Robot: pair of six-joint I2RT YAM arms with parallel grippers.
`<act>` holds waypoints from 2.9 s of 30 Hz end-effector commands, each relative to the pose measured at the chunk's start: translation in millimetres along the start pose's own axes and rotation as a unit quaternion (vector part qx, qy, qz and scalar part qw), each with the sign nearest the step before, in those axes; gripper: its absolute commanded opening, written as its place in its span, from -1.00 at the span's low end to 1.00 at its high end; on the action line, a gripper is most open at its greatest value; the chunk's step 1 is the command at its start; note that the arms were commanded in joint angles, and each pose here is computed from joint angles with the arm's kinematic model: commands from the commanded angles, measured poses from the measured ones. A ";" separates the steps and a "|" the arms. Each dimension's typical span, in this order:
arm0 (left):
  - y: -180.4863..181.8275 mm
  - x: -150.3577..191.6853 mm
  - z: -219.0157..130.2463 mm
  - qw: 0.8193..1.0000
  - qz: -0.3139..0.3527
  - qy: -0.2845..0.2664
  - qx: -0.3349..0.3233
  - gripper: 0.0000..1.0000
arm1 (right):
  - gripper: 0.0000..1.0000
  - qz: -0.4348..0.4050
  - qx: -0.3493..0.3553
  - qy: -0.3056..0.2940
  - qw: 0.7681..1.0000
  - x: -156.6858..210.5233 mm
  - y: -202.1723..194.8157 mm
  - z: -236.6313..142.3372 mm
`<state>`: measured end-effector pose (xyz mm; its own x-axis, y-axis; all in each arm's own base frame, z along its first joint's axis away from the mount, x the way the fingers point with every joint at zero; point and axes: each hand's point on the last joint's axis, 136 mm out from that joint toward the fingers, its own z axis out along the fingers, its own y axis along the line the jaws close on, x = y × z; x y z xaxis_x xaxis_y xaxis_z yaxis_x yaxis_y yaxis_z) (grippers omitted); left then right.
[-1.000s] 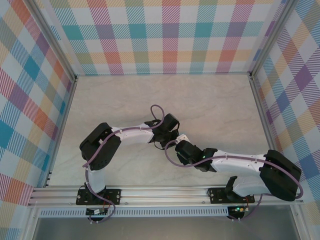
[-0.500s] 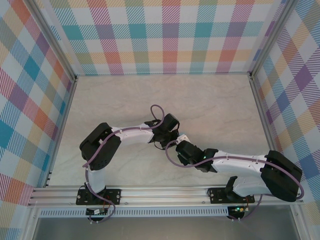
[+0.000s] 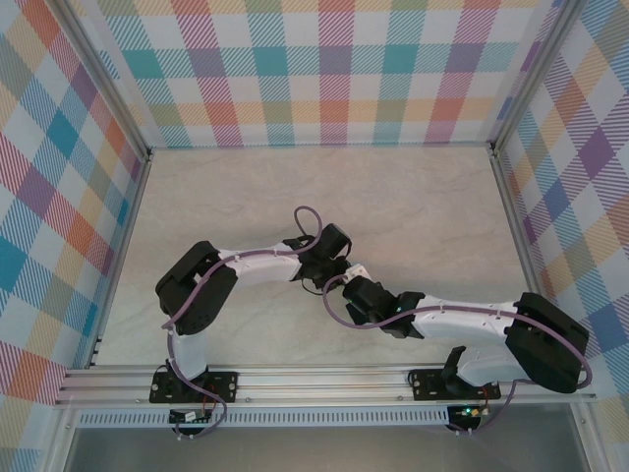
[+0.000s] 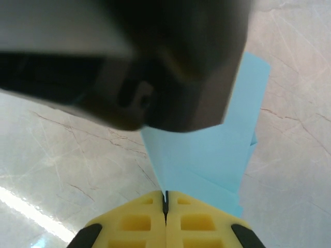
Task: Fold a paper plane with a square sheet of paper (pick it up from the middle)
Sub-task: Fold the wing for the fifth time at the center of the table.
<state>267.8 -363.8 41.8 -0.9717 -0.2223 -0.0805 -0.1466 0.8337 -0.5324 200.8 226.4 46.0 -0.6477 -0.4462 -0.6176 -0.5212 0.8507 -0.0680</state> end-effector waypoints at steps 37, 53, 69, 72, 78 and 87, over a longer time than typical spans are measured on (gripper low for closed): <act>6.3 -15.6 -24.6 0.996 -0.059 -0.024 0.056 0.18 | -0.82 0.014 -0.127 -0.038 0.991 -9.5 26.3 -2.8; 1.2 -16.6 -17.2 0.998 -0.041 -0.009 0.043 -1.00 | -0.10 0.068 -0.025 0.102 0.992 30.2 7.0 -19.9; -1.5 -16.8 -16.5 0.999 -0.038 -0.002 0.039 -1.00 | -0.10 0.025 0.066 0.145 0.987 33.5 10.6 -34.9; -3.3 -16.5 -16.5 0.998 -0.038 0.000 0.041 -1.00 | -0.17 0.026 0.083 0.158 0.984 36.7 9.4 -30.4; -1.9 -14.9 -16.7 0.999 -0.037 0.002 0.038 -1.00 | -0.40 0.022 0.086 0.157 0.984 34.7 11.6 -26.3; -0.5 -15.8 -17.4 0.999 -0.039 0.001 0.035 -1.00 | -0.63 0.021 0.097 0.170 0.980 38.4 12.2 -21.6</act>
<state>278.6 -354.6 57.4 -0.9553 -0.2929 -0.0406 -0.2092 0.7665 -0.6072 156.7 211.5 33.8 -0.8294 -0.4542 -0.3253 -0.4077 0.8902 -0.2033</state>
